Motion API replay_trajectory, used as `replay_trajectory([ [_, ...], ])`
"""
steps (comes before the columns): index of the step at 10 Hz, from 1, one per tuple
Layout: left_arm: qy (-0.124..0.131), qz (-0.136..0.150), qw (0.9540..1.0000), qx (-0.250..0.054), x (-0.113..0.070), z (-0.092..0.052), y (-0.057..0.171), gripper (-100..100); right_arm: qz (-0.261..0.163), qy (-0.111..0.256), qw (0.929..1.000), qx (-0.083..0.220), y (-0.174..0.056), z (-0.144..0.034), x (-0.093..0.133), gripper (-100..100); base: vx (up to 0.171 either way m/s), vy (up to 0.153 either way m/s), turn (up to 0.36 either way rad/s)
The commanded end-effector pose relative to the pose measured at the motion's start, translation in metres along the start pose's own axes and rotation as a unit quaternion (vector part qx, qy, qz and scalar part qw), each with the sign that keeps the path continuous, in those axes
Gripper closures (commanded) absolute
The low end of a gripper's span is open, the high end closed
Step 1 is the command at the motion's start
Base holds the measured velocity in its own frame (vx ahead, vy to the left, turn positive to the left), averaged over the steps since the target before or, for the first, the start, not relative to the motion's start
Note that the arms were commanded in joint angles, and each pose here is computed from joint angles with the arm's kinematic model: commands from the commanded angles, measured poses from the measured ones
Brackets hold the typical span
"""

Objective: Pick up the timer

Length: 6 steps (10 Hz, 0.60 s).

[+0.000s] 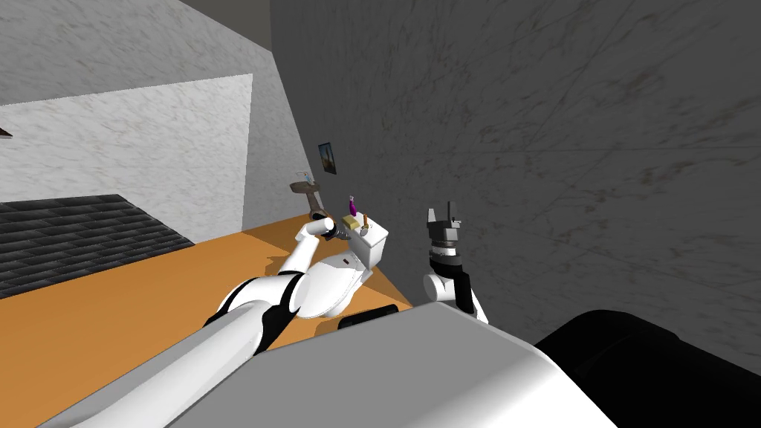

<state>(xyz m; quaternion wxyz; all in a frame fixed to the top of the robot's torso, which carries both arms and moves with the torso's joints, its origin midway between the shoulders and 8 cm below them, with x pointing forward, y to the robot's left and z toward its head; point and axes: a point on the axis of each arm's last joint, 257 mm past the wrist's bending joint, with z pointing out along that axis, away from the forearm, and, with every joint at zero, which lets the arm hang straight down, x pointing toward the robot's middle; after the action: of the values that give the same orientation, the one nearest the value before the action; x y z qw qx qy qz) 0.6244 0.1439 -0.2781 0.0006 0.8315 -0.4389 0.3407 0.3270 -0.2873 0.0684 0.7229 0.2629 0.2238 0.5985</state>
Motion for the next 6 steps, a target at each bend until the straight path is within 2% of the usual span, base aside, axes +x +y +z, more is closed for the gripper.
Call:
replay_trajectory([
  [1,-0.008,-0.012,0.9996,-0.025,0.007,0.001,0.010,-100,0.000,0.000,1.0000,0.000,0.000,0.000,0.000,0,0.056,-0.021,-0.087],
  [2,-0.013,-0.015,0.9994,-0.030,0.002,0.003,0.014,-100,0.000,0.000,1.0000,0.000,0.000,0.000,0.000,0,0.047,-0.018,-0.057],
  [3,-0.019,-0.023,0.9984,-0.048,0.010,0.002,0.022,-100,0.000,0.000,1.0000,0.000,0.000,0.000,0.000,0,0.040,-0.026,-0.081],
  [4,-0.022,-0.025,0.9981,-0.051,0.006,0.004,0.024,-100,0.000,0.000,1.0000,0.000,0.000,0.000,0.000,0,0.037,-0.019,-0.051],
  [5,-0.031,-0.035,0.9965,-0.070,0.010,0.003,0.033,-100,0.000,0.000,1.0000,0.000,0.000,0.000,0.000,0,0.052,-0.028,-0.075],
  [6,-0.031,-0.035,0.9964,-0.070,0.010,0.003,0.033,-100,0.000,0.000,1.0000,0.000,0.000,0.000,0.000,0,0.048,-0.020,-0.042],
])
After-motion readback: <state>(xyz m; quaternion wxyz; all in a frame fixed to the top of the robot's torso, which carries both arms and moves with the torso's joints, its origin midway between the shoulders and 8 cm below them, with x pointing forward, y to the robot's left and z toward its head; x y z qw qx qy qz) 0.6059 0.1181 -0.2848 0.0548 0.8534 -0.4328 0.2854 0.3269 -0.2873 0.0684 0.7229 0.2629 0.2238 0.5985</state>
